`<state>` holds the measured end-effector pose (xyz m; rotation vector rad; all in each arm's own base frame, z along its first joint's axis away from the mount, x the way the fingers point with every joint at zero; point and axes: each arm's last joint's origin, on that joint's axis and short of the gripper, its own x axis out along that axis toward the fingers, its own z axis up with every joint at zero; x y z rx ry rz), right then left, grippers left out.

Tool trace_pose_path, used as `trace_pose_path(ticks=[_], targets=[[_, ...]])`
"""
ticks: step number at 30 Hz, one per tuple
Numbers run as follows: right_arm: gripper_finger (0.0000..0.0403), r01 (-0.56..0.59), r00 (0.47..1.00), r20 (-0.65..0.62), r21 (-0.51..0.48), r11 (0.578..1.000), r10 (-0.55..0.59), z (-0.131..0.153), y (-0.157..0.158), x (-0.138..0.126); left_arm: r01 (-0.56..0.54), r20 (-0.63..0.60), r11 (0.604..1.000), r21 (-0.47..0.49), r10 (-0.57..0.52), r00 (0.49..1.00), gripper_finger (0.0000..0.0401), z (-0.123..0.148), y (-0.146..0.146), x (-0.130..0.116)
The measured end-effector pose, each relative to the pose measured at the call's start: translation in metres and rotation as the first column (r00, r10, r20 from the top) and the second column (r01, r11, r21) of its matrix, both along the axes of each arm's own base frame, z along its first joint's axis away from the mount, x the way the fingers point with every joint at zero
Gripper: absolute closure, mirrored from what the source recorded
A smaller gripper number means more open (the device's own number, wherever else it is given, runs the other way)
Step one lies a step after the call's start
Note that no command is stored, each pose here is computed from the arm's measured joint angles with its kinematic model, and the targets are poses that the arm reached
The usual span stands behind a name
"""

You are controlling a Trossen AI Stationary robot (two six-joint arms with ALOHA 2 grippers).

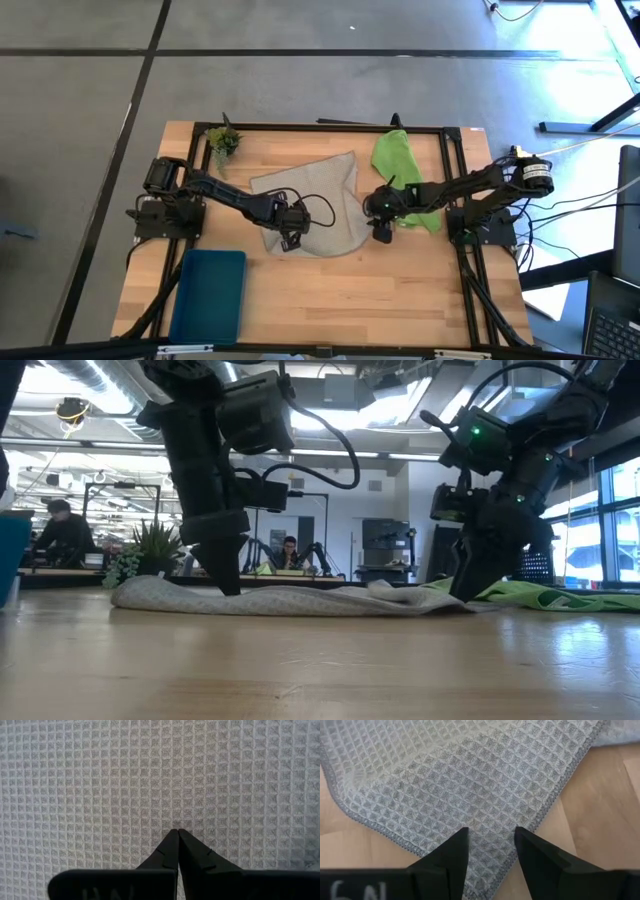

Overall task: Roll microfiber towels into tight, uniform cylinder then place into a basket
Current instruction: Roll the gray towel

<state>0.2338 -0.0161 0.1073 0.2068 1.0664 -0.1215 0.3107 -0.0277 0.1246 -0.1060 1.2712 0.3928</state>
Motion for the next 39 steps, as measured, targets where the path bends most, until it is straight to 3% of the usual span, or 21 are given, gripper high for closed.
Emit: trace_pose_path(ticks=[8,16,25,30,39], targets=[[0.0238,-0.002,0.998,-0.069,0.060,0.998,0.006,0.011,0.001,0.008,-0.002,-0.005,1.000,-0.011,0.002,1.000,0.0401,0.000,0.001,0.000],[0.0238,0.079,0.972,-0.227,0.100,0.992,-0.055,0.028,0.005,0.011,-0.004,-0.028,0.999,-0.032,0.003,1.000,0.0401,0.000,0.000,-0.003],[0.0237,0.168,0.946,-0.299,0.110,0.980,-0.129,0.029,0.012,0.006,-0.021,-0.026,0.999,-0.045,0.020,0.999,0.0401,0.002,0.003,-0.003],[0.0238,0.205,0.938,-0.298,0.070,0.976,-0.176,0.032,0.012,0.008,-0.027,0.002,1.000,-0.012,0.027,1.000,0.0401,0.018,0.003,-0.011],[0.0238,0.202,0.939,-0.272,-0.065,0.977,-0.213,0.054,0.013,0.020,-0.028,0.192,0.999,0.029,0.021,0.981,0.0401,0.063,-0.002,-0.017]])
